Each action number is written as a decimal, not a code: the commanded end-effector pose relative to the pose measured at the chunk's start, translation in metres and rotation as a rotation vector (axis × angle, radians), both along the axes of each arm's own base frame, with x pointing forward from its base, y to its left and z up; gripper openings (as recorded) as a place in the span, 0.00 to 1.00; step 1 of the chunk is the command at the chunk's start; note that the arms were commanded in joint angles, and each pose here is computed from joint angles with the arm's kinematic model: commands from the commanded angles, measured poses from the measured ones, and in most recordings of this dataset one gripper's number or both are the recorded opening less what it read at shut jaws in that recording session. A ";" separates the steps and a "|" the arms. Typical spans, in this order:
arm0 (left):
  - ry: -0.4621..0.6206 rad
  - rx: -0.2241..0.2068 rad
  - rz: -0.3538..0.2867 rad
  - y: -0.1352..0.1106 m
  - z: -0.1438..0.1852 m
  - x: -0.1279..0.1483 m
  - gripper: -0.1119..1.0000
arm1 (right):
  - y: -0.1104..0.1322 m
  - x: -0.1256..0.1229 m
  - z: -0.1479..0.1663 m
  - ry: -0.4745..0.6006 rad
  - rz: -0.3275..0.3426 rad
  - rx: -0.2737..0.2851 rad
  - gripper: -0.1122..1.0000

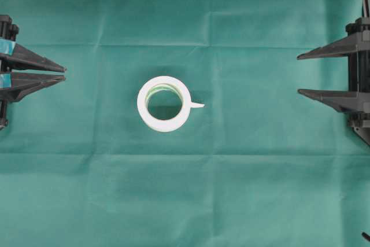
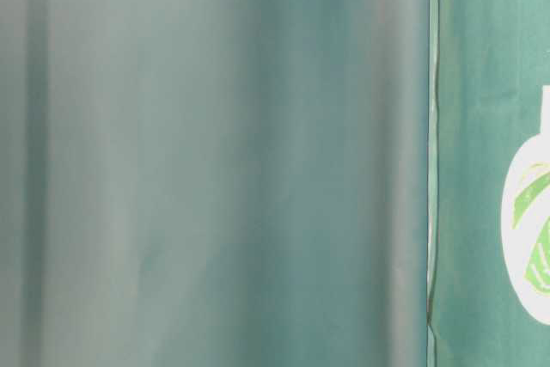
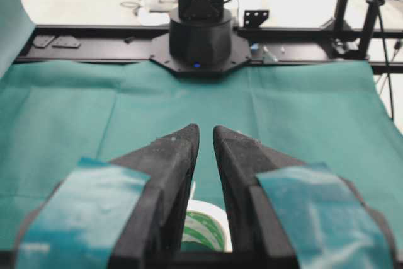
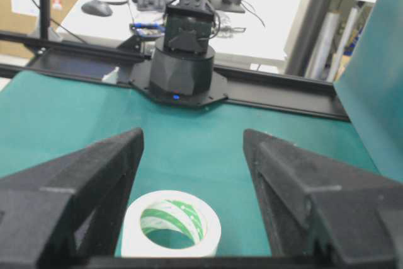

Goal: Peel off the duct tape with your right arm.
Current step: 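Move the left gripper toward the white tape roll, then lower the open left gripper over the tape roll's rim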

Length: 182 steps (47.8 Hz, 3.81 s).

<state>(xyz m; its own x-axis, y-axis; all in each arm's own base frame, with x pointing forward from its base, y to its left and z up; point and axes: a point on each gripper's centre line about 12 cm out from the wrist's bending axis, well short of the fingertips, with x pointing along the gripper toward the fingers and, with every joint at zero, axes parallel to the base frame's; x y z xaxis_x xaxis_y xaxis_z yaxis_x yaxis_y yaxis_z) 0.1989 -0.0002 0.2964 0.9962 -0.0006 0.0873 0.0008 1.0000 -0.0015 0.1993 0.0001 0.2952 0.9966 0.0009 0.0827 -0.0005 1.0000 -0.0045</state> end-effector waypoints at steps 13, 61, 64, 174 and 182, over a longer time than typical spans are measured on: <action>-0.015 -0.020 0.003 0.001 -0.005 -0.006 0.10 | -0.002 -0.002 -0.007 -0.008 -0.008 -0.003 0.09; 0.006 -0.046 0.002 0.001 -0.013 -0.006 0.99 | -0.002 -0.001 -0.019 0.021 -0.009 0.011 0.80; -0.002 -0.045 0.002 0.001 -0.013 -0.004 0.99 | -0.002 -0.001 -0.020 0.026 -0.009 0.012 0.80; 0.747 -0.016 -0.071 -0.030 -0.029 0.157 0.98 | -0.002 0.003 -0.027 0.043 -0.009 0.013 0.79; 0.771 -0.014 -0.069 -0.030 -0.039 0.165 0.98 | -0.002 0.003 -0.027 0.040 -0.009 0.013 0.79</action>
